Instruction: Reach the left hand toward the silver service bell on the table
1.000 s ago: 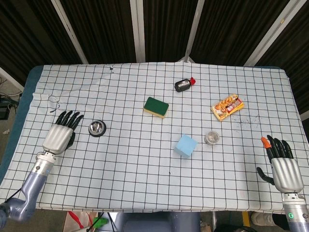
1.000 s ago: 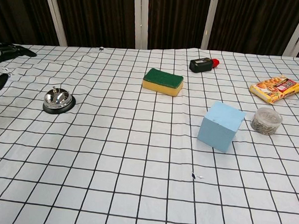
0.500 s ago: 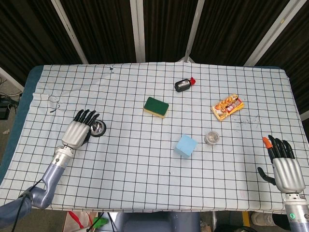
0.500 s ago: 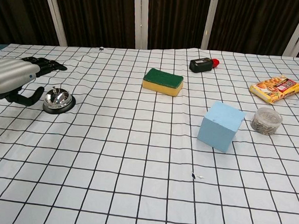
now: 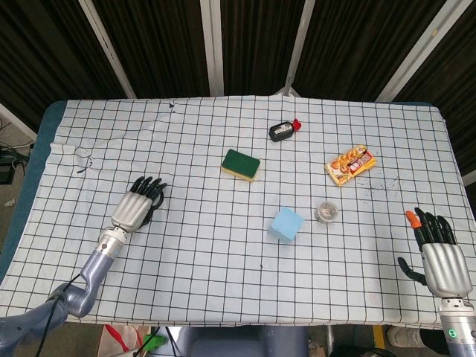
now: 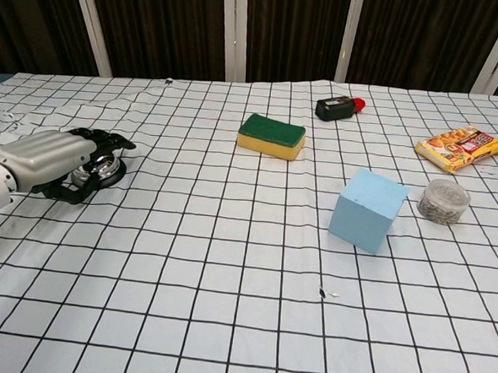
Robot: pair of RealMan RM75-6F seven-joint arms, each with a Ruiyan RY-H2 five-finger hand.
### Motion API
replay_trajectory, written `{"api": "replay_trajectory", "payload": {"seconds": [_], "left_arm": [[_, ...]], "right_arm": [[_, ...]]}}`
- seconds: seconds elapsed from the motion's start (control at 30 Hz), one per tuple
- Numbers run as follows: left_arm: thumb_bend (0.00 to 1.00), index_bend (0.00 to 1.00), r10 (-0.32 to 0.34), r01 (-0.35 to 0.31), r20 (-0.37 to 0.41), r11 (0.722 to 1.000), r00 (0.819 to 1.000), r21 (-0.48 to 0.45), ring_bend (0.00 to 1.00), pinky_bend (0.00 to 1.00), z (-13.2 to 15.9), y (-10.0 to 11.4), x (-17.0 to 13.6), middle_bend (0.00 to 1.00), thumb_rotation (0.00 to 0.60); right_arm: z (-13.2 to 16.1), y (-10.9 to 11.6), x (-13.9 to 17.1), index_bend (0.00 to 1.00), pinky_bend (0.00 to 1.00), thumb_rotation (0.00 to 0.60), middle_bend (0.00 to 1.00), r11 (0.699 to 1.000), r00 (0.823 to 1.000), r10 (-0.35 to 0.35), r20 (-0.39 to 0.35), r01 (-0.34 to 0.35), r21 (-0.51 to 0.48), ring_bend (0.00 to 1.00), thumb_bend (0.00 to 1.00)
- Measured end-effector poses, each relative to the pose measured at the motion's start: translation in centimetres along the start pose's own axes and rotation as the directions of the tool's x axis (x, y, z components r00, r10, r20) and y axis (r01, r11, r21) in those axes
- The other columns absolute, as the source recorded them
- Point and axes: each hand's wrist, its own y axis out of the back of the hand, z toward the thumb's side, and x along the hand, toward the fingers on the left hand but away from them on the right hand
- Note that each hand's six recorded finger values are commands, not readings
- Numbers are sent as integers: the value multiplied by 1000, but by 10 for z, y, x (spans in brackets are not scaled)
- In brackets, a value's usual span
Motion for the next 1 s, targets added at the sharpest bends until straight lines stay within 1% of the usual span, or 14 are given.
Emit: {"api": "replay_trajectory", "payload": {"seconds": [0.17, 0.4, 0.5, 0.57, 0.6, 0.7, 0.8, 0.87, 0.93, 1.0], "left_arm": [[898, 50, -9, 9, 13, 1000, 1000, 6, 0, 27, 4, -6, 0, 24, 600], [898, 52, 31, -31, 24, 999, 999, 13, 0, 27, 3, 6, -1, 26, 600], [898, 58, 96, -96, 39, 995, 995, 0, 0, 27, 5, 23, -3, 30, 600], [898, 64, 168, -168, 51, 986, 984, -16, 0, 26, 7, 42, -9, 28, 600], [898, 70, 214, -213, 57, 977, 975, -26, 0, 24, 8, 55, -14, 31, 600], [892, 78, 304, -302, 58, 952, 951, -45, 0, 23, 5, 85, -34, 45, 600], [857, 76, 332, -330, 36, 943, 943, -50, 0, 23, -4, 108, -59, 60, 600], [843, 75, 333, -332, 7, 942, 943, -51, 0, 23, -12, 121, -79, 62, 600], [841, 75, 320, -322, -42, 946, 946, -38, 0, 23, -26, 134, -105, 62, 600], [840, 75, 296, -299, -97, 954, 950, -16, 0, 23, -42, 141, -132, 62, 600]], "right_arm": [[0, 1, 1, 56, 0, 600, 0, 1000, 1000, -2, -3, 2, -4, 9, 305], [0, 3, 1, 56, 0, 600, 0, 1000, 1000, -7, -5, 7, -8, 9, 304], [0, 3, 1, 56, 0, 600, 0, 1000, 1000, -12, -5, 12, -9, 9, 304], [1, 3, 1, 56, 0, 600, 0, 1000, 1000, -12, -7, 12, -10, 9, 305], [1, 3, 1, 56, 0, 600, 0, 1000, 1000, -11, -9, 11, -11, 9, 305], [2, 2, 1, 56, 0, 600, 0, 1000, 1000, -7, -15, 7, -11, 9, 305], [3, 2, 1, 56, 0, 600, 0, 1000, 1000, -9, -16, 9, -13, 9, 305], [3, 3, 1, 56, 0, 600, 0, 1000, 1000, -13, -17, 13, -13, 9, 305], [4, 4, 1, 56, 0, 600, 0, 1000, 1000, -15, -17, 15, -17, 9, 304], [4, 5, 1, 56, 0, 600, 0, 1000, 1000, -18, -15, 18, -19, 9, 304]]}}
